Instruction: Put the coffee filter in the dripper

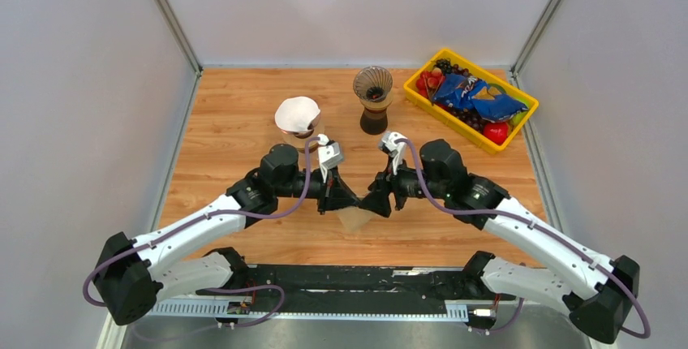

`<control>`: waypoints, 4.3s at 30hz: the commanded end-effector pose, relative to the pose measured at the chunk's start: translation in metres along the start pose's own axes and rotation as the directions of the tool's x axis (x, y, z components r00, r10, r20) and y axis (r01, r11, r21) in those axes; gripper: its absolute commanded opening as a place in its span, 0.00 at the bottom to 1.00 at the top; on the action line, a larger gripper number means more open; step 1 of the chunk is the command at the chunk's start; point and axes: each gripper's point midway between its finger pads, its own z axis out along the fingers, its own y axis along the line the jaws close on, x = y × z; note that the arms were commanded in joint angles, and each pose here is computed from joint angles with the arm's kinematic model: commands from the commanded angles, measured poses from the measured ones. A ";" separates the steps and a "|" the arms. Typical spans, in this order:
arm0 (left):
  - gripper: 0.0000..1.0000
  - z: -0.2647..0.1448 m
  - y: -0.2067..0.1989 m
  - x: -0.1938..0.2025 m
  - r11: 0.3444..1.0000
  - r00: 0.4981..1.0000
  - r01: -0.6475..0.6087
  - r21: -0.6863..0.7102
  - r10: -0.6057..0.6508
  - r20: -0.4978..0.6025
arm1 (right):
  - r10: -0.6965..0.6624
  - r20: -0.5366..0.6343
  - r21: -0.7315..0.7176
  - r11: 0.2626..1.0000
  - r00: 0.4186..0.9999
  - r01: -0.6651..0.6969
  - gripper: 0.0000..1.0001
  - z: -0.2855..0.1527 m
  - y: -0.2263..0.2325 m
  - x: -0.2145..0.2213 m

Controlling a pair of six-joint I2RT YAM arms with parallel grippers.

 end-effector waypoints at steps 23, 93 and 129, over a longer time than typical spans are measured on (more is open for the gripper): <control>0.00 -0.048 -0.016 -0.110 0.990 0.862 0.046 -0.137 0.030 0.507 | 0.089 0.585 0.158 0.962 0.806 -0.221 1.00 -0.071 -0.027 -0.012; 0.00 -0.016 -0.066 -0.090 0.965 0.935 -0.089 0.247 -0.005 0.354 | -0.054 0.579 -0.129 0.979 0.813 0.156 0.70 -0.045 0.042 -0.061; 1.00 -0.016 -0.017 -0.112 0.999 0.900 0.037 -0.023 -0.023 0.436 | 0.002 0.549 0.070 0.996 0.836 -0.048 0.00 -0.040 -0.006 -0.058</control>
